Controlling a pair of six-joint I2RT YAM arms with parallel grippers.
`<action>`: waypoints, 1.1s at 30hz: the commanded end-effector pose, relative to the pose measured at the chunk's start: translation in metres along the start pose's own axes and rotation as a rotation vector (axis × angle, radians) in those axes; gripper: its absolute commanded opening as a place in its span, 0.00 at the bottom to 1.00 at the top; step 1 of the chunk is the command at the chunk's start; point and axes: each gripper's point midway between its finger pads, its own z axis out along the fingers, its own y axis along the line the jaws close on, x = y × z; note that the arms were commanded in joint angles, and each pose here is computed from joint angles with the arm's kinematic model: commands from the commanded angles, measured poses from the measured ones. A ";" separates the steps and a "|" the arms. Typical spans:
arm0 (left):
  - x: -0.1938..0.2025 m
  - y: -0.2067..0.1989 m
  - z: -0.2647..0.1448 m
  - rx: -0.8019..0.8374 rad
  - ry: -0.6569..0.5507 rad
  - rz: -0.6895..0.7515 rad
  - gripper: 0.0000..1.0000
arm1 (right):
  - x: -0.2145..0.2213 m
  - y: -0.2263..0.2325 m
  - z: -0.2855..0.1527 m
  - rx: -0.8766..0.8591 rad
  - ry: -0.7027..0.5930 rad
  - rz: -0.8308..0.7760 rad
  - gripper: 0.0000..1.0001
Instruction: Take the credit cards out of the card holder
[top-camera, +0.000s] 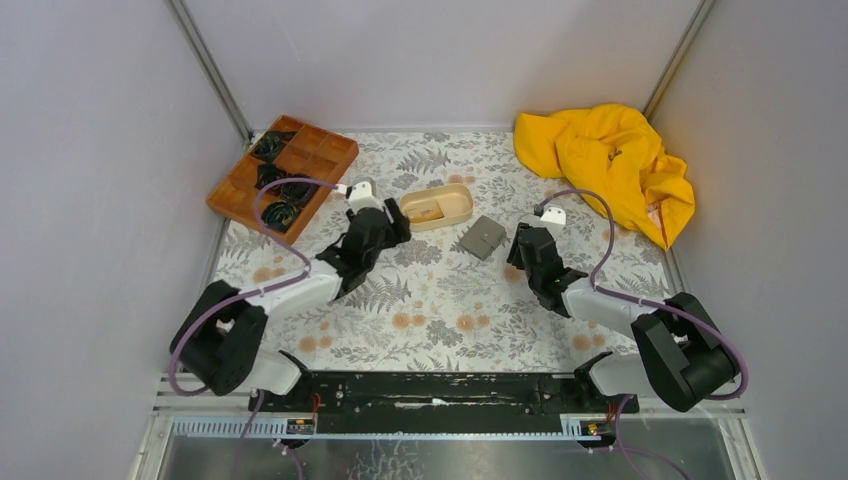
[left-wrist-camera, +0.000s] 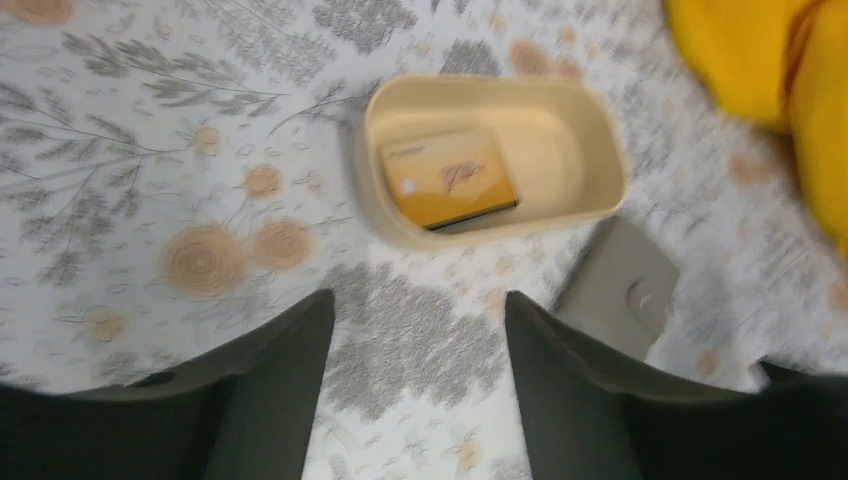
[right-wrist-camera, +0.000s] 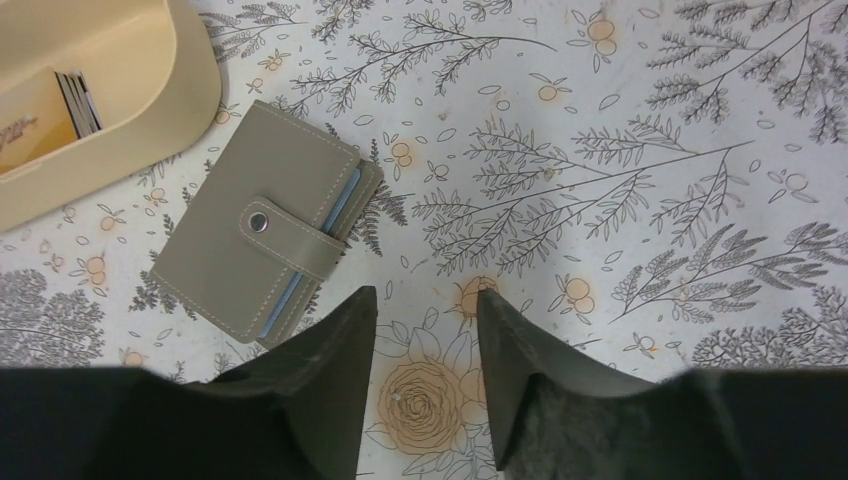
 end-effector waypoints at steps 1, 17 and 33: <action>-0.021 0.000 0.022 -0.119 -0.013 0.081 0.92 | -0.023 0.015 -0.001 -0.048 -0.051 0.027 0.53; 0.014 0.029 0.075 -0.251 0.131 0.178 0.80 | -0.024 0.025 -0.001 -0.089 -0.032 0.022 0.60; 0.013 0.029 0.085 -0.239 0.136 0.089 0.69 | -0.020 0.029 0.001 -0.100 -0.015 0.020 0.61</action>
